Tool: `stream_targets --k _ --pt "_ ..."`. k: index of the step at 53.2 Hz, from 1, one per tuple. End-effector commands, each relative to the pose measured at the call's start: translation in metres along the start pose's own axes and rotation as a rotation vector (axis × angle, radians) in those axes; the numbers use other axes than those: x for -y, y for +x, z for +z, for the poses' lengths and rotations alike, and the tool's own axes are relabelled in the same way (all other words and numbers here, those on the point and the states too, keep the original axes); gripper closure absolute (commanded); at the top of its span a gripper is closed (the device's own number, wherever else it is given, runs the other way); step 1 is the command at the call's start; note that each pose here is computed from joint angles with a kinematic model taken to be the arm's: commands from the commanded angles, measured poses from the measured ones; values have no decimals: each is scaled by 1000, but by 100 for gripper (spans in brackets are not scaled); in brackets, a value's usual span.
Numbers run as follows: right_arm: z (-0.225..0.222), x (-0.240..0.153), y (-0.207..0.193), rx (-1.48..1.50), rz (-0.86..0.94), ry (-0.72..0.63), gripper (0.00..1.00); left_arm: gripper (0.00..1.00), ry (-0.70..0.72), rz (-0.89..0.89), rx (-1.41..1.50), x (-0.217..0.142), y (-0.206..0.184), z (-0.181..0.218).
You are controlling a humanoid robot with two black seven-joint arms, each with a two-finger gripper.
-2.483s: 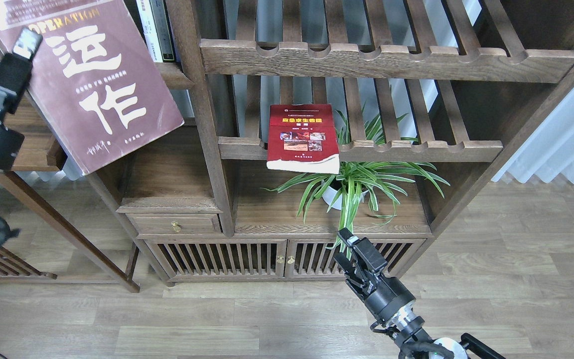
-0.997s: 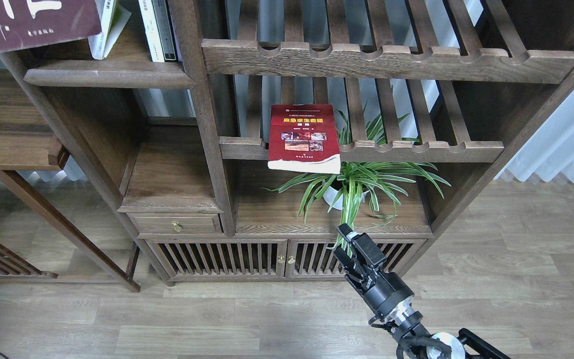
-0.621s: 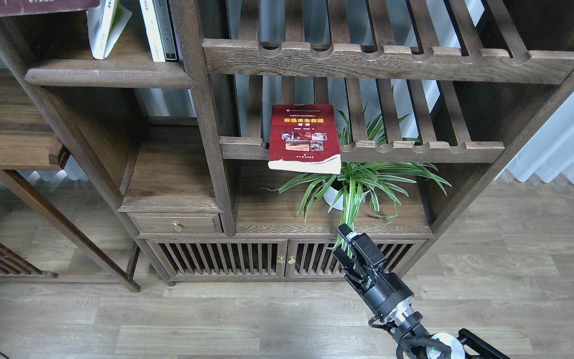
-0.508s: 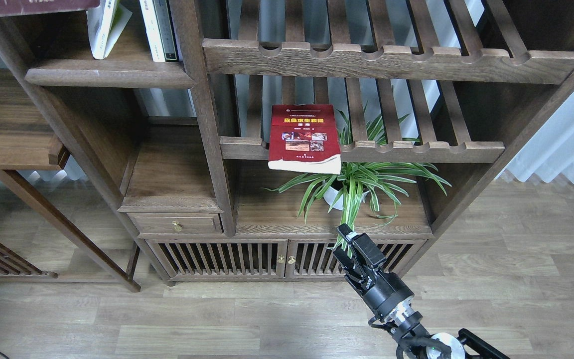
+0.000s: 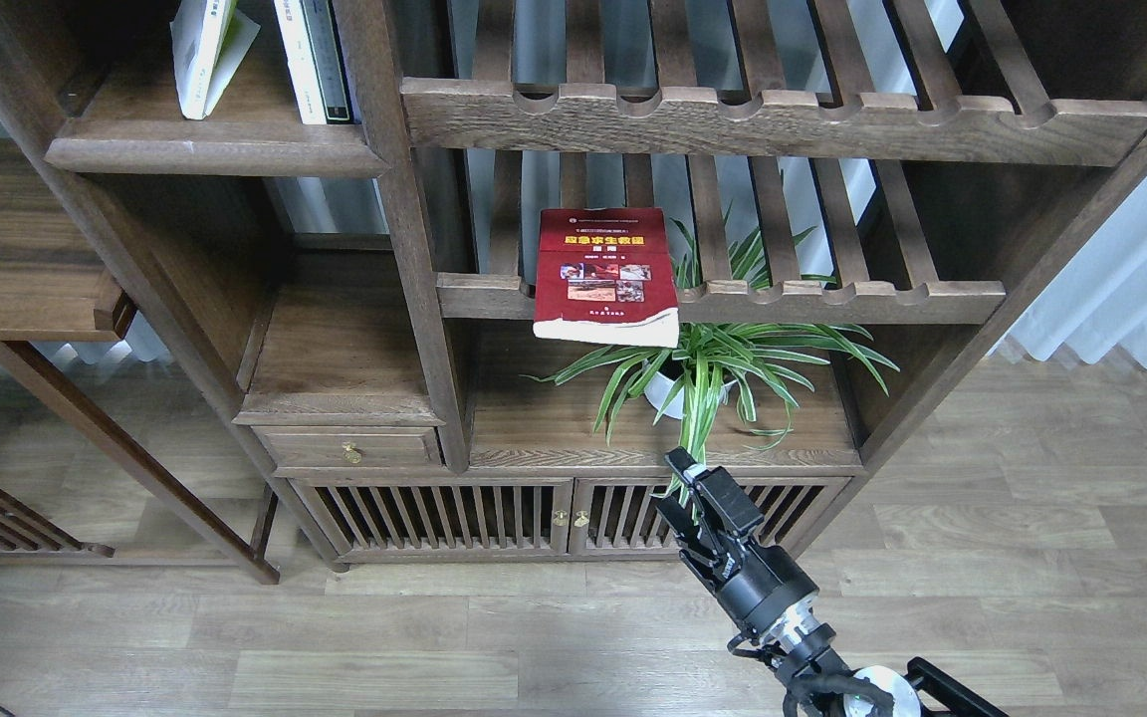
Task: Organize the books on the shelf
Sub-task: 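Push the book upright among the top-shelf books with the left gripper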
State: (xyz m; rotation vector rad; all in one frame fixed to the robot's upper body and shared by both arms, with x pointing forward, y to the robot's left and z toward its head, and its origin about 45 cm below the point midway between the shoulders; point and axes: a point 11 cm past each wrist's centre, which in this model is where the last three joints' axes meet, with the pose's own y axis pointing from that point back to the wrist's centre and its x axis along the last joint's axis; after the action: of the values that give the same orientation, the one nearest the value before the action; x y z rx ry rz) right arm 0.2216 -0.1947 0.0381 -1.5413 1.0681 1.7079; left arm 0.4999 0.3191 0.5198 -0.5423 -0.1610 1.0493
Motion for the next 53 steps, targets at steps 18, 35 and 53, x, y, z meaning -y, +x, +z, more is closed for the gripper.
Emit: stream_targets --k 18,35,53 --pt "2 5 -4 7 -16 3 1 96 -70 76 -16 -1 16 -14" --pt "4 8 -7 13 -27 2 1 95 -49 119 -27 7 11 -43" --pt "3 9 -8 17 -31 11 2 95 -17 154 -56 10 10 -65"
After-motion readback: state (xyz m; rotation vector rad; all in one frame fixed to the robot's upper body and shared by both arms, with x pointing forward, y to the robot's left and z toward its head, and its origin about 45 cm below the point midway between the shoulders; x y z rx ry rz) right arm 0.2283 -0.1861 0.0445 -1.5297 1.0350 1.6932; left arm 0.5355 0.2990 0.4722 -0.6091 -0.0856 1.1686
